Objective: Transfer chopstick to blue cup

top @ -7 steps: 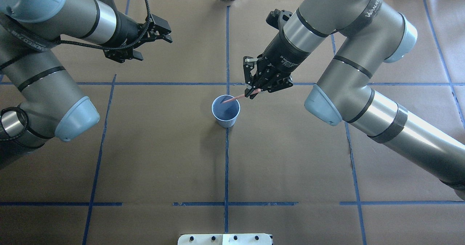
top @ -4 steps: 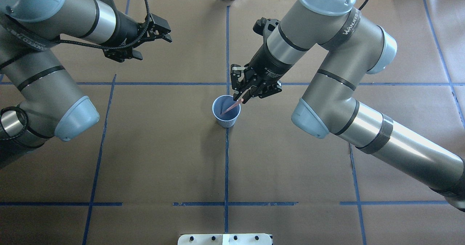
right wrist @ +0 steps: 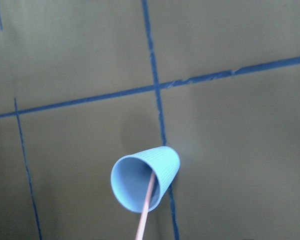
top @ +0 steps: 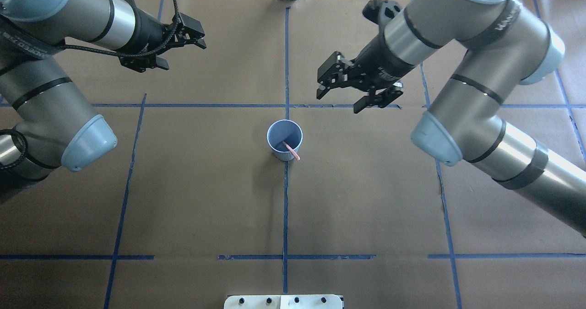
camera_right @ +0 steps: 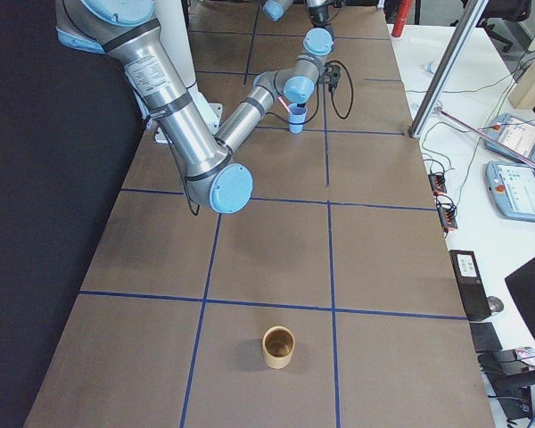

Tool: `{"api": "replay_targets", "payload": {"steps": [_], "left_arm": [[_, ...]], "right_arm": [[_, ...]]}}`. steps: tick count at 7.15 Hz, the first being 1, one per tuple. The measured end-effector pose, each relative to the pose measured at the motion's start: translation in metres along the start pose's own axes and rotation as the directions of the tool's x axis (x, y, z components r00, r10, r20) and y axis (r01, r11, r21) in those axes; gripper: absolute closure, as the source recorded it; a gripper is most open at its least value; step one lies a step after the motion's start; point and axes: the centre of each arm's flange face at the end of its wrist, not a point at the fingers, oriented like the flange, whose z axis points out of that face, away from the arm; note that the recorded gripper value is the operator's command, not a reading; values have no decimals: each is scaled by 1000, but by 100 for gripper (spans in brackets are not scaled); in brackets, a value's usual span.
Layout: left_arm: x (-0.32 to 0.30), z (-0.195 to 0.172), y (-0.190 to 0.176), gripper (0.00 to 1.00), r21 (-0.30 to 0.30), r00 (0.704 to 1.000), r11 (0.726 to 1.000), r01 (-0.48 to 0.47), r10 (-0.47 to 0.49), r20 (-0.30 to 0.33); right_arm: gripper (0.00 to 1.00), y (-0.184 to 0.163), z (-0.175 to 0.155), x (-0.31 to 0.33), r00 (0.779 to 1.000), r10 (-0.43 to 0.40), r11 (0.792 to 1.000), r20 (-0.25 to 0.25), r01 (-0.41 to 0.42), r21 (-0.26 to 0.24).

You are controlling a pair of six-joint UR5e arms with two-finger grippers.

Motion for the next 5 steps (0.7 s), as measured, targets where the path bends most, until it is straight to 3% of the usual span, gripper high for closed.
{"api": "replay_targets", "payload": {"steps": [2, 4, 5], "left_arm": [[-59, 3, -25, 0, 5, 989, 992, -124, 123, 79], [-145, -18, -78, 0, -52, 957, 967, -249, 254, 143], [-192, -36, -109, 0, -88, 937, 949, -302, 312, 156]], "right_arm": [[0, -45, -59, 79, 998, 53, 993, -33, -49, 105], [0, -83, -107, 187, 988, -57, 983, -141, 80, 163], [0, -94, -134, 253, 968, -128, 974, -216, 164, 157]]}}
